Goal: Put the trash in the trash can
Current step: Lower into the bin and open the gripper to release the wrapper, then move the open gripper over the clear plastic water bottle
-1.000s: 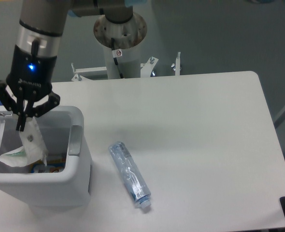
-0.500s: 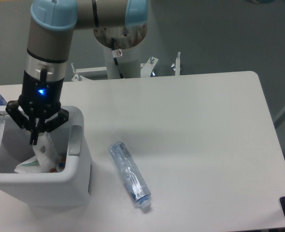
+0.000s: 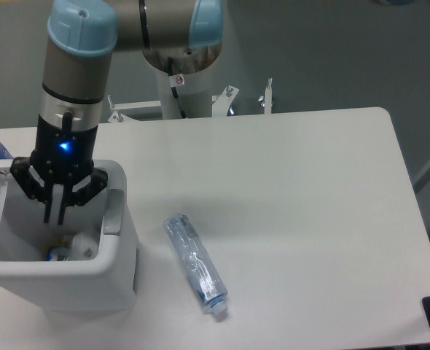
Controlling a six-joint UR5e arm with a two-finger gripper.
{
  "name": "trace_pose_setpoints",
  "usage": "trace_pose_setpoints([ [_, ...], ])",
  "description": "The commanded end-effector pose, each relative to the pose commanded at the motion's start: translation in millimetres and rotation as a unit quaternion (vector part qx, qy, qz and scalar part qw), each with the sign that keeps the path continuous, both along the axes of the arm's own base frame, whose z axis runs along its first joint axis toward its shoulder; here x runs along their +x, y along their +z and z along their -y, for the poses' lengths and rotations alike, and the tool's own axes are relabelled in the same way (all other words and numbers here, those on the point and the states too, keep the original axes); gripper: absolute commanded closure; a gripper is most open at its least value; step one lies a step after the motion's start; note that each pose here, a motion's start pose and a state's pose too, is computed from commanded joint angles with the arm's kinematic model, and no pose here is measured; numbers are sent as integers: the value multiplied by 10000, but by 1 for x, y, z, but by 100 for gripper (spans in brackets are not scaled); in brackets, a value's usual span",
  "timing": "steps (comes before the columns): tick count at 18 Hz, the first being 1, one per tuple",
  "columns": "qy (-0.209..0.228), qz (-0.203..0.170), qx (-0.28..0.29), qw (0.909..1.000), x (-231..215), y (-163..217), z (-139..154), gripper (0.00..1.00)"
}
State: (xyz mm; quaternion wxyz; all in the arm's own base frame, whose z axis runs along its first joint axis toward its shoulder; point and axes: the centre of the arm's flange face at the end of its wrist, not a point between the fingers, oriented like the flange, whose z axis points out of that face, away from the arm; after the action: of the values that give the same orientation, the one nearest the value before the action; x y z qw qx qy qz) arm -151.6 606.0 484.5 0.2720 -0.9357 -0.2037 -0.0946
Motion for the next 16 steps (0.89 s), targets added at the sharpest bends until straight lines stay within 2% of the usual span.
trace_pose_setpoints([
  [4,-22,-72,85,9999,1,11,1,12],
  [7,-7,-148,218,9997,-2,31,1,2],
  [10,76,-211,330,9992,-12,45,1,0],
  [13,483,-210,337,9980,-56,47,13,0],
  [16,1119,-45,171,9936,-120,29,33,0],
])
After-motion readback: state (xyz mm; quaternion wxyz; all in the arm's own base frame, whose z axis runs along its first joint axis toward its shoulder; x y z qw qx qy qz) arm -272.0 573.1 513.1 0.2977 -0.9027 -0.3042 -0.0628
